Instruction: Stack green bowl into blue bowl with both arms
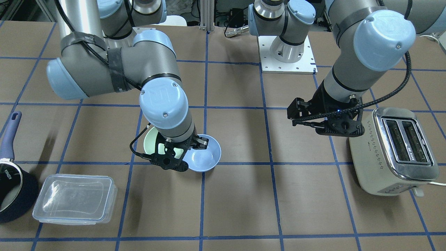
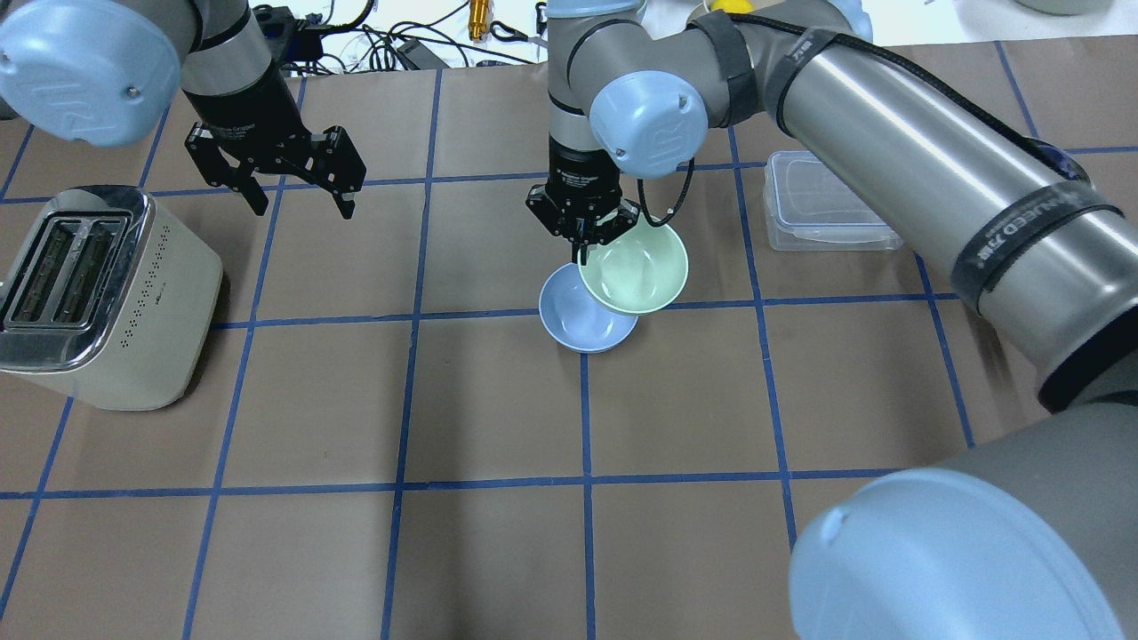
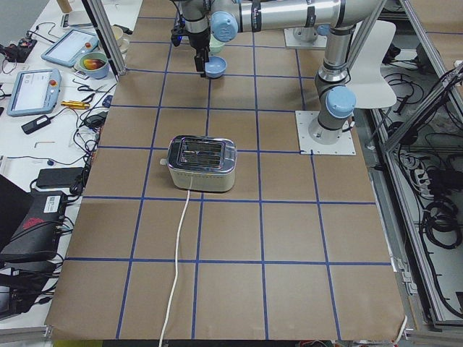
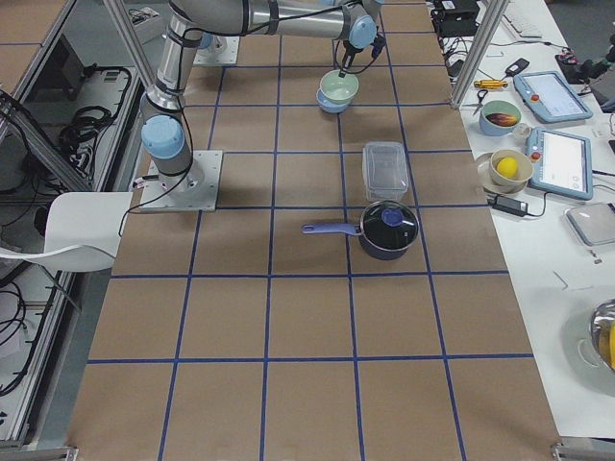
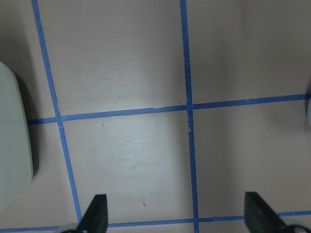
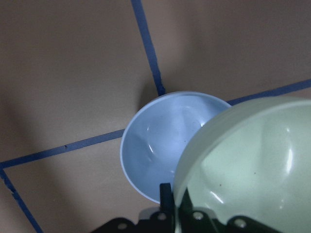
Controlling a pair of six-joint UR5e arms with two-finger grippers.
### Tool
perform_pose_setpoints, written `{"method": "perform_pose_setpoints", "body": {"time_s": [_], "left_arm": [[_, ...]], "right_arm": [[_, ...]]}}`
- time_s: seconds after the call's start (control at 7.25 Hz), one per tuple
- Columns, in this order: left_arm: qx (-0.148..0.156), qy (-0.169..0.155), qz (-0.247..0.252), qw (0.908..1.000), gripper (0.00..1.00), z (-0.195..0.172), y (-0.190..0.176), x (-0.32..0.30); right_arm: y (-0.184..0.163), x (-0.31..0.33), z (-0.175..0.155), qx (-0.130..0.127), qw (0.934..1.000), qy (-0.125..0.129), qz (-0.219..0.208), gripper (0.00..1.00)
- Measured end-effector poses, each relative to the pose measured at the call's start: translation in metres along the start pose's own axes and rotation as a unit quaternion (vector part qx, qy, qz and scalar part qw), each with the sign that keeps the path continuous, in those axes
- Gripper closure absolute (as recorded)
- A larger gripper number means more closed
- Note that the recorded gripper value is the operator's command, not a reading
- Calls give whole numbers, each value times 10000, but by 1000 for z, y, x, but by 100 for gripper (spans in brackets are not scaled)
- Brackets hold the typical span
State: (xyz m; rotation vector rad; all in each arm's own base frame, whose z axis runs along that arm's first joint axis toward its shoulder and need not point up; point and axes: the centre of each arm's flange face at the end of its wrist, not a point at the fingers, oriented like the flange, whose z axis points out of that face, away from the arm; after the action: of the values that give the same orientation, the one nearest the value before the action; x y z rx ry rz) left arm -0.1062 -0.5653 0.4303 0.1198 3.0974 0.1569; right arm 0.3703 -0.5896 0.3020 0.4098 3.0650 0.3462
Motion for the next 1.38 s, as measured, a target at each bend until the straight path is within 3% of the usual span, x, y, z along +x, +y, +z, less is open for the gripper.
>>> {"method": "perform_pose_setpoints", "body": {"time_s": [0.28,0.41,0.55,0.69,1.1,1.38], "left_arm": [[-3,-4,-1,10000,0,0,0,0],[-3,-5,-2,10000,0,0,0,0],[-3,-5,-2,10000,0,0,0,0],[-5,-7,-1,10000,0,0,0,0],[13,-14,-2,10000,0,-2,1,0],[30,-19,-36,10000,0,-2,0,0]], "right_arm": [[12,-21,24,-165,9998,129,-24,100],[16,-26,32,-233,9996,176,-25,65],[17,-28,36,-278,9994,211,-25,7],[18,-28,38,-293,9993,240,-26,0],[17,-26,31,-223,9994,261,-26,0],[7,0,-5,26,9991,418,-55,0]]}}
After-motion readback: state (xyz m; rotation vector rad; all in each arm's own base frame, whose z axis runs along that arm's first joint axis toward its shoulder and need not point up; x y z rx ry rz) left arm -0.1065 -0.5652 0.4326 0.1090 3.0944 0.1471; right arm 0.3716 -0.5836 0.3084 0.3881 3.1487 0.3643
